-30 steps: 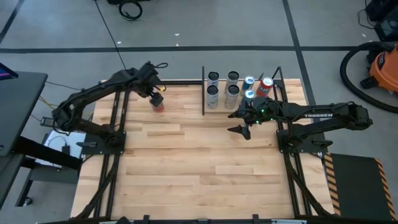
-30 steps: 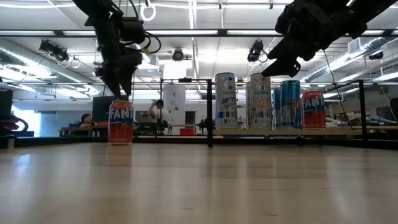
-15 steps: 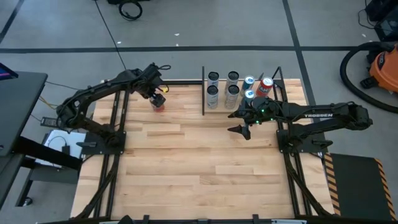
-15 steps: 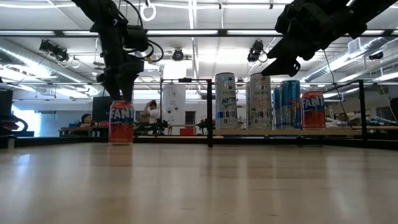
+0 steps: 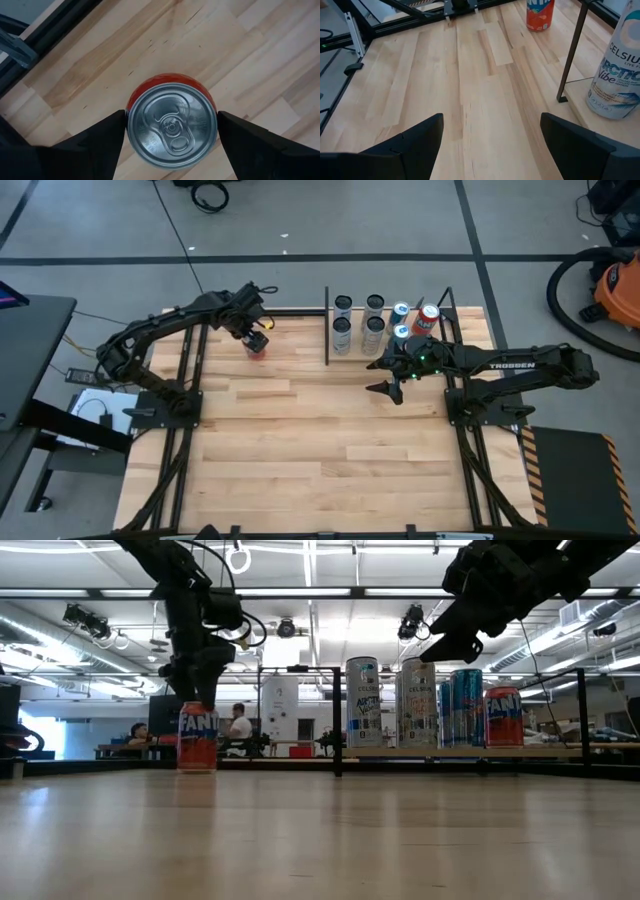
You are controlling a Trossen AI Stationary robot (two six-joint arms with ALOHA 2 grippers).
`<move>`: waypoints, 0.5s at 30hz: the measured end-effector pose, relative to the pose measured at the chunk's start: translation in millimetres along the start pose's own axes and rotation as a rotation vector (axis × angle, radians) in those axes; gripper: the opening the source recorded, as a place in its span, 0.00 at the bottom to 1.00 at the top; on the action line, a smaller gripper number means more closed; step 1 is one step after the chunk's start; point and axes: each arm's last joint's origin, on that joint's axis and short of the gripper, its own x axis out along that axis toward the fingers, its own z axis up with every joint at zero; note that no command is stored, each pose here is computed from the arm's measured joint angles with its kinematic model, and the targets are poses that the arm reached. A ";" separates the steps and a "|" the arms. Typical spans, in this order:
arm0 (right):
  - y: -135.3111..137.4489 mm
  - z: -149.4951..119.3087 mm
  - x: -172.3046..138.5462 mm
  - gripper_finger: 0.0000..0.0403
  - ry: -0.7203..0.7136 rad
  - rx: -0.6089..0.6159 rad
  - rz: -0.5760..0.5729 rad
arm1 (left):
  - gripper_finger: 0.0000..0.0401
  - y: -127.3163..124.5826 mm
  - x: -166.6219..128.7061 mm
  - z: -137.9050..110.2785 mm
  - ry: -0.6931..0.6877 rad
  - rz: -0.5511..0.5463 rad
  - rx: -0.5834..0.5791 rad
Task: Place canned beverage on shelf
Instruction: Put the red soda can on the shelf aligned with the other orange soda can
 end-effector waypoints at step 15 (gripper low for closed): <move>0.0 0.0 0.0 0.85 0.000 0.000 0.000 | 0.71 -3.8 0.6 -1.2 0.008 -0.005 0.029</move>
